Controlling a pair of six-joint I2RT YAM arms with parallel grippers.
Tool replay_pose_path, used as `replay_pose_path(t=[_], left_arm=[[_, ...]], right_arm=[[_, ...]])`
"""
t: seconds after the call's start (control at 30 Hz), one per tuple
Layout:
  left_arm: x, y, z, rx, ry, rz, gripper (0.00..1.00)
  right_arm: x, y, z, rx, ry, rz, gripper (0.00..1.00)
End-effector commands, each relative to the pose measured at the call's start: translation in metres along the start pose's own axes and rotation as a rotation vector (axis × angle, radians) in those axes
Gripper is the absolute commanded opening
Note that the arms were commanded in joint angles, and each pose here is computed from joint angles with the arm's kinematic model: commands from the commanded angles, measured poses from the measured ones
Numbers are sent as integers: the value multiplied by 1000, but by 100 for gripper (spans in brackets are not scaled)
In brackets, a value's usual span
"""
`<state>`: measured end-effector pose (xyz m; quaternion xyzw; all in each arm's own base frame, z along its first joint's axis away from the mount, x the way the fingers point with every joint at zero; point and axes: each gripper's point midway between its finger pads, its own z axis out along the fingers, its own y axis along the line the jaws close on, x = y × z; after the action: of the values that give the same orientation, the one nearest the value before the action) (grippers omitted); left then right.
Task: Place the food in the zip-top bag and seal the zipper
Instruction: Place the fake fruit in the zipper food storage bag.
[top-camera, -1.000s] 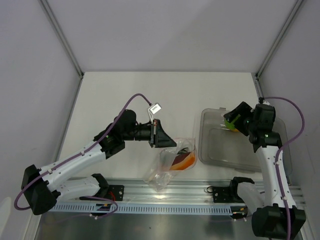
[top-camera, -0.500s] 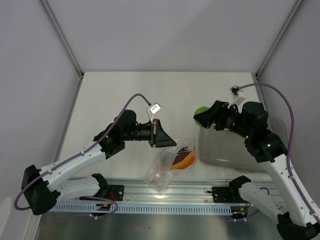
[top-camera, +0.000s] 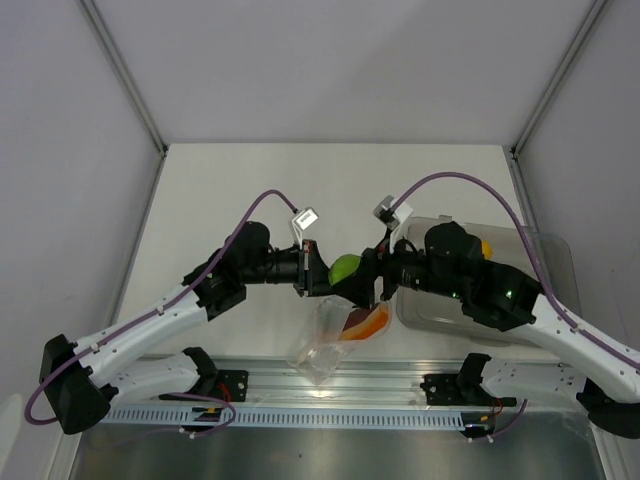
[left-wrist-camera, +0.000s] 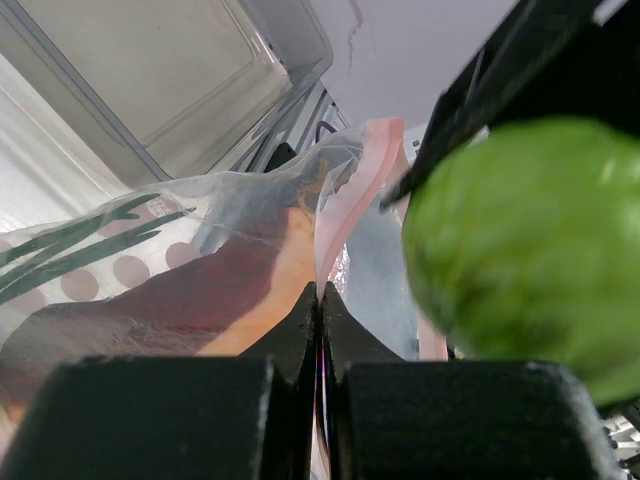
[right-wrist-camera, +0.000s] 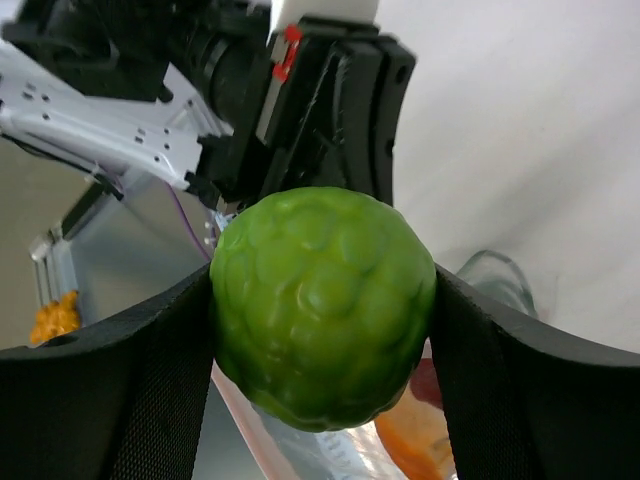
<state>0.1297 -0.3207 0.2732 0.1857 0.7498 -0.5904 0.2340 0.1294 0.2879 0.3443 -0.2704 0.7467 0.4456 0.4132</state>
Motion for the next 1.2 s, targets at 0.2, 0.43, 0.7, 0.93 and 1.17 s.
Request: replay_pose_path(t=[0.2,0.43,0.7,0.93,1.17], left_arm=[[-9,-8,-4,7,-27,15,1],[-14,-11,-8,9,-34,25,1],[-18,-19,-13,21,-48,37,1],[-21,-22,-14,22,-54,40,1],[-22,-24,-14,30,-55,40,1]], right_arm=[[14,22,-3,-25,-2,-152,2],[33,30,-7,-57,43,-182,12],[38,25,-1,-29,52,-195,24],[43,26,-1,-37,65,-205,42],[47,22,1,-19,73,-206,66]])
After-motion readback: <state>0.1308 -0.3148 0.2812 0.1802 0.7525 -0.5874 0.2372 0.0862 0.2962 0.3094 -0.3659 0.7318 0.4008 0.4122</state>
